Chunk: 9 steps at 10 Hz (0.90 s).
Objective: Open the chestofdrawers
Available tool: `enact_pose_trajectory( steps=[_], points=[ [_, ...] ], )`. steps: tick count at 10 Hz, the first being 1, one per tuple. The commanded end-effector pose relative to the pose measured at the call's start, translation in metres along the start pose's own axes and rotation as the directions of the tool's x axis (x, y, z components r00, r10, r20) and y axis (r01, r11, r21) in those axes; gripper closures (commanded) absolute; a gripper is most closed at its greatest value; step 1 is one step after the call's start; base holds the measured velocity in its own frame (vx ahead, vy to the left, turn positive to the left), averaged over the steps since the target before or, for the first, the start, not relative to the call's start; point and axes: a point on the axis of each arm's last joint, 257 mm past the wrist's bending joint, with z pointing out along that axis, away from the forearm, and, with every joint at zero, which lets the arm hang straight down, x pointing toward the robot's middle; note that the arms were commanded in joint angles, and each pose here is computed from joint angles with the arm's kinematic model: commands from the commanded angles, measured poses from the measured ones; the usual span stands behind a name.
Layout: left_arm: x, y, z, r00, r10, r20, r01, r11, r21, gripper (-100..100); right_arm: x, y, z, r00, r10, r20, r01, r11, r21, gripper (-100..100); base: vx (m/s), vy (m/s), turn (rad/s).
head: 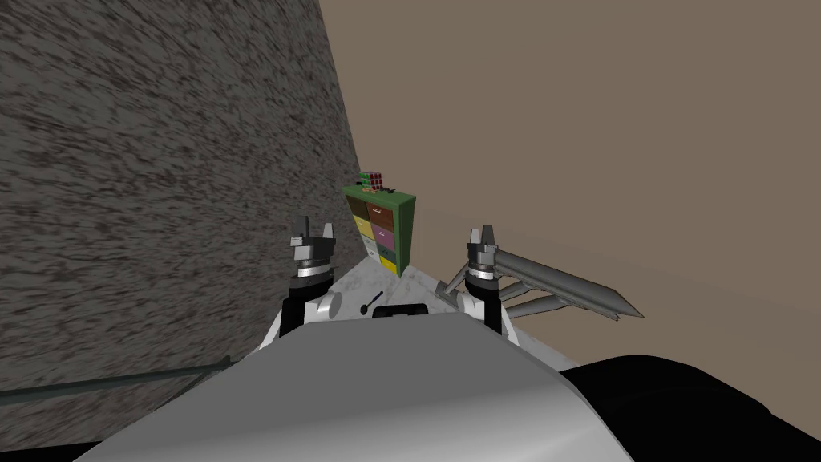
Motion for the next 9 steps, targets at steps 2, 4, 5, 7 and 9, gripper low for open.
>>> enact_pose_trajectory(
  steps=[2,4,5,7,9],
  points=[
    [0.0,0.0,0.0,1.0,0.0,0.0,0.0,1.0,0.0,0,0.0,0.0,0.0,1.0,0.0,0.0,0.0,1.0,0.0,0,0.0,0.0,0.0],
    [0.007,0.009,-0.002,0.9989,0.014,-0.044,-0.015,0.9997,-0.017,-100,0.0,0.0,0.0,1.0,0.0,0.0,0.0,1.0,0.0,0,0.013,0.006,-0.023],
    [0.01,0.014,-0.003,0.9979,0.019,-0.062,-0.021,0.9994,-0.027,-100,0.0,0.0,0.0,1.0,0.0,0.0,0.0,1.0,0.0,0,0.04,0.023,-0.054],
    [0.018,0.036,-0.008,0.9938,0.031,-0.107,-0.038,0.997,-0.068,-100,0.0,0.0,0.0,1.0,0.0,0.0,0.0,1.0,0.001,0,0.069,0.029,-0.066],
    [0.023,0.054,-0.012,0.991,0.034,-0.129,-0.047,0.9939,-0.099,-100,0.0,0.0,0.0,1.0,0.0,0.0,0.0,1.0,0.001,0,0.095,0.05,-0.075]
  ],
)
